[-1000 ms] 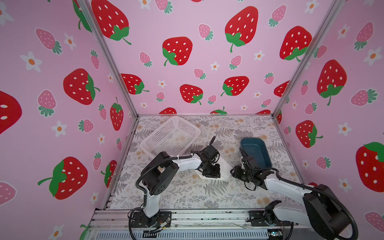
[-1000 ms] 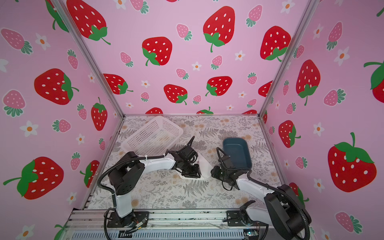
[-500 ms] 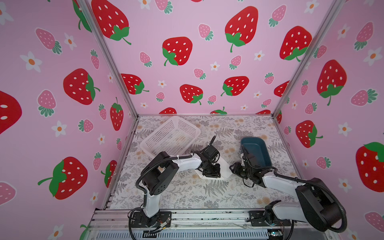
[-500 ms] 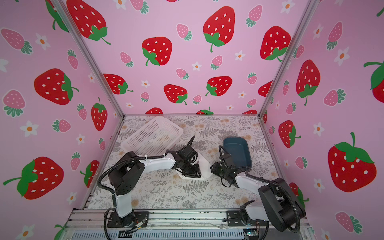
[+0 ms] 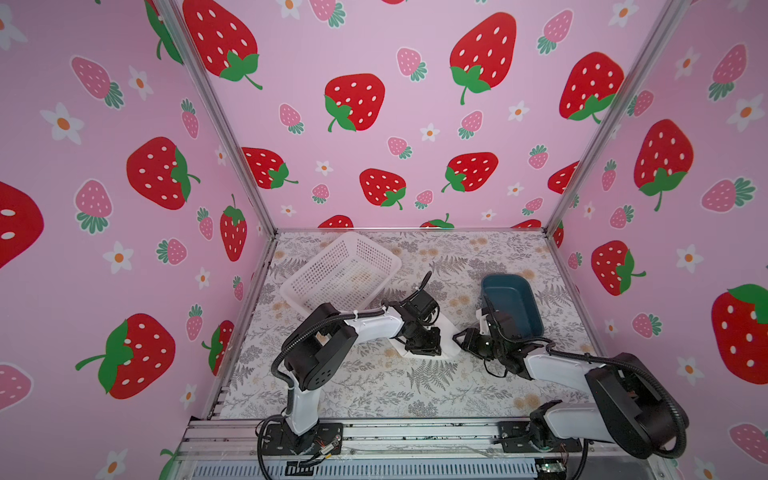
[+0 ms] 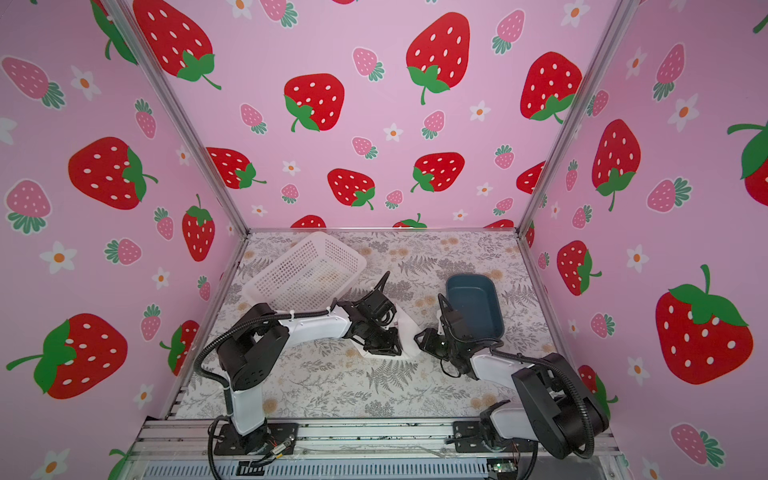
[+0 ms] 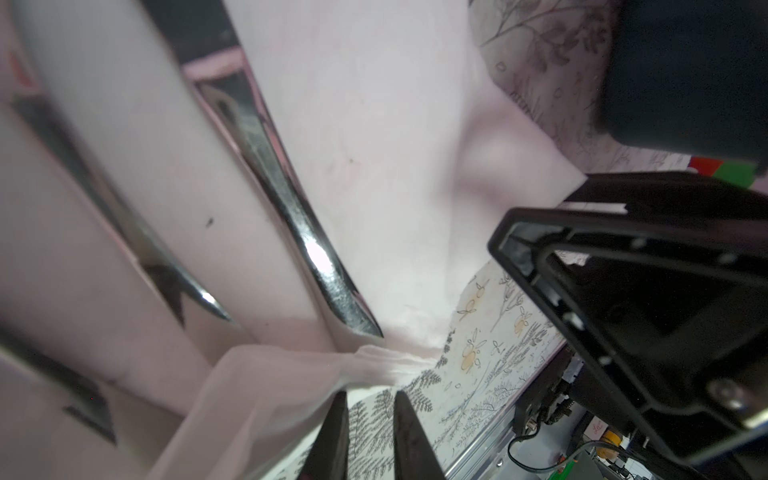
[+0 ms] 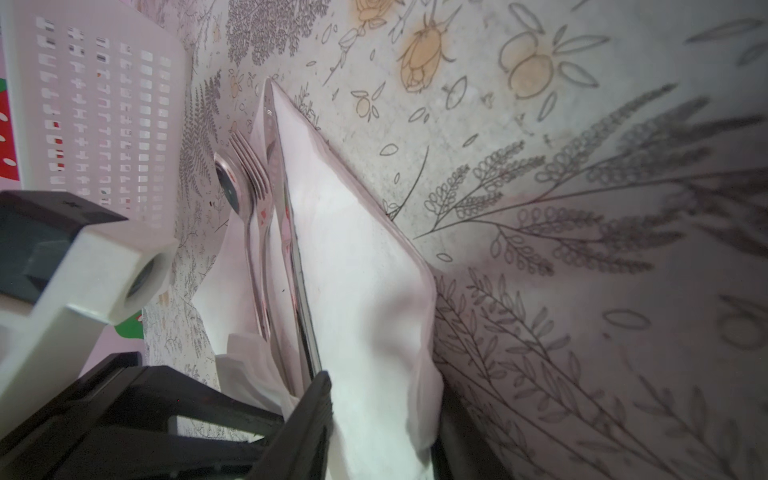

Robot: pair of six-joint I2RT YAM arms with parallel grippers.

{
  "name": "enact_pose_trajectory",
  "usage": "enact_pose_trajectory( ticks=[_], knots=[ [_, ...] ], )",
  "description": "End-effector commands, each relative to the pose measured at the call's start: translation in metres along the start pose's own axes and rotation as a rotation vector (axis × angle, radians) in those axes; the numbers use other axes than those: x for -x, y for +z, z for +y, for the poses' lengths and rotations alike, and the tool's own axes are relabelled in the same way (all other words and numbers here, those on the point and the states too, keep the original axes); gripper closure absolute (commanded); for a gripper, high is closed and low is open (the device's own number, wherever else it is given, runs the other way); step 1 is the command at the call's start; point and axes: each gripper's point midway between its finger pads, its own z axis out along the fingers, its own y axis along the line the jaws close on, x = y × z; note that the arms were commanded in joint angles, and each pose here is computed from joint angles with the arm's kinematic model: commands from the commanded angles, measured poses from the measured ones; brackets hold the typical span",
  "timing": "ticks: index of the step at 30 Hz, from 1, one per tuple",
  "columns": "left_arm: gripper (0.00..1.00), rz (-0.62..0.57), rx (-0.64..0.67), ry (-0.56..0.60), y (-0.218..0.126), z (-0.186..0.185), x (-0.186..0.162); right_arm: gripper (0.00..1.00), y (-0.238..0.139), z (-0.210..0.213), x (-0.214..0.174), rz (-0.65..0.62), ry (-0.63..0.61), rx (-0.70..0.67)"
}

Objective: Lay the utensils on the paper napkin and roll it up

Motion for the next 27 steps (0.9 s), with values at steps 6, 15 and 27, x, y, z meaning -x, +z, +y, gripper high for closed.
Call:
enact_pose_trajectory(
  ticks=[6,15,27],
  knots=[
    [0.78,0.015,-0.003,0.016,0.001,-0.006,0.001,0.81,0.005,-0.004,-0.002,0.015,0.002,-0.014],
    [0.81,0.011,0.018,0.001,0.003,-0.001,0.003,0.92,-0.006,0.025,0.000,0.014,-0.058,0.107],
    [0.86,-0.019,0.060,-0.028,0.000,0.010,0.006,0.93,-0.008,0.052,-0.003,0.023,-0.113,0.162]
  ],
)
